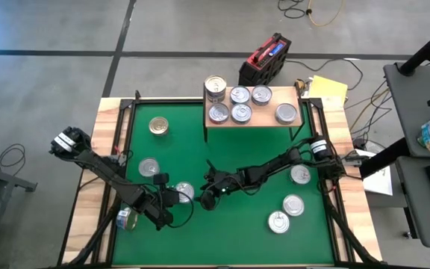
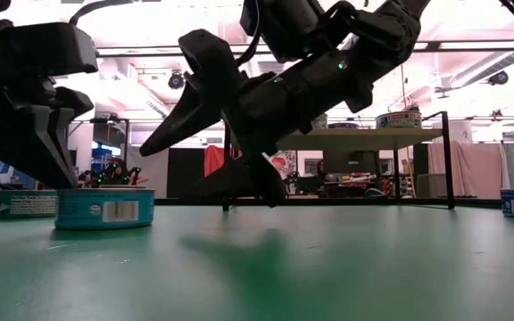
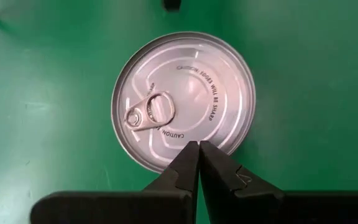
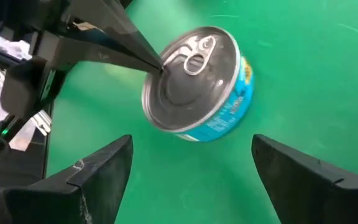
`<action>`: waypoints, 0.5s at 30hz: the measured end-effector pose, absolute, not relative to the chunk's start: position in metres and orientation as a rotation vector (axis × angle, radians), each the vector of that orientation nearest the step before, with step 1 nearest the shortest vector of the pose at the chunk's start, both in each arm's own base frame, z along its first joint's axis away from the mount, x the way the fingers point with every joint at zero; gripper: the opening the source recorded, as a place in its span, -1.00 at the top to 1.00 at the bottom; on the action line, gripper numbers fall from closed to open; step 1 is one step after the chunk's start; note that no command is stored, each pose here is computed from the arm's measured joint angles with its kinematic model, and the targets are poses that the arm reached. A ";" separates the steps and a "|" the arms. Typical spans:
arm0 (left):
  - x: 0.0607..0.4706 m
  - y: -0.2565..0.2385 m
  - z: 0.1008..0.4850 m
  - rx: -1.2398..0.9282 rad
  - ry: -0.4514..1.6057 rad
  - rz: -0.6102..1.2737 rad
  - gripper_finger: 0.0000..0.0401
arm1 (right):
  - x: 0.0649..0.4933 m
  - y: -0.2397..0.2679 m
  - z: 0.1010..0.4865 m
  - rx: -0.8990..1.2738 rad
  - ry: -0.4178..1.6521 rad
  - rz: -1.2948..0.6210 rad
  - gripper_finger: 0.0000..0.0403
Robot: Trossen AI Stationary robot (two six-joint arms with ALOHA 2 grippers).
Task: Stack canned seafood by type on shelf
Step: Put the yellow/blue tuna can on the shelf
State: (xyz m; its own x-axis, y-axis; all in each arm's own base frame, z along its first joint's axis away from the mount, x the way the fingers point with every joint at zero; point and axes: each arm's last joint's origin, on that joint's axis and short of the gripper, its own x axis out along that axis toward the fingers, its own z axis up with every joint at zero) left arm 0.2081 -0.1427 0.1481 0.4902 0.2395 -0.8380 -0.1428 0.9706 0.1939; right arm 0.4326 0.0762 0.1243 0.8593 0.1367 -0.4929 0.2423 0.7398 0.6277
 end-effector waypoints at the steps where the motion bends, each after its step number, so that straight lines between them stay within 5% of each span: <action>1: 0.209 -0.143 0.147 0.101 1.027 0.232 1.00 | 0.433 0.075 0.124 0.746 0.549 -0.060 -0.60; 15: 0.216 -0.149 0.144 0.057 0.952 0.189 1.00 | 0.434 0.072 0.126 0.741 0.548 -0.040 -0.60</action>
State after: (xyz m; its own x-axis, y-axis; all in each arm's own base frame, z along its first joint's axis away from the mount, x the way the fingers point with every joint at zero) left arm 0.2161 -0.1489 0.1442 0.5646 0.1857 -0.8042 -0.1355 0.9820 0.1317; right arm 0.4337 0.0717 0.1258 0.8592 0.1546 -0.4877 0.2236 0.7438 0.6299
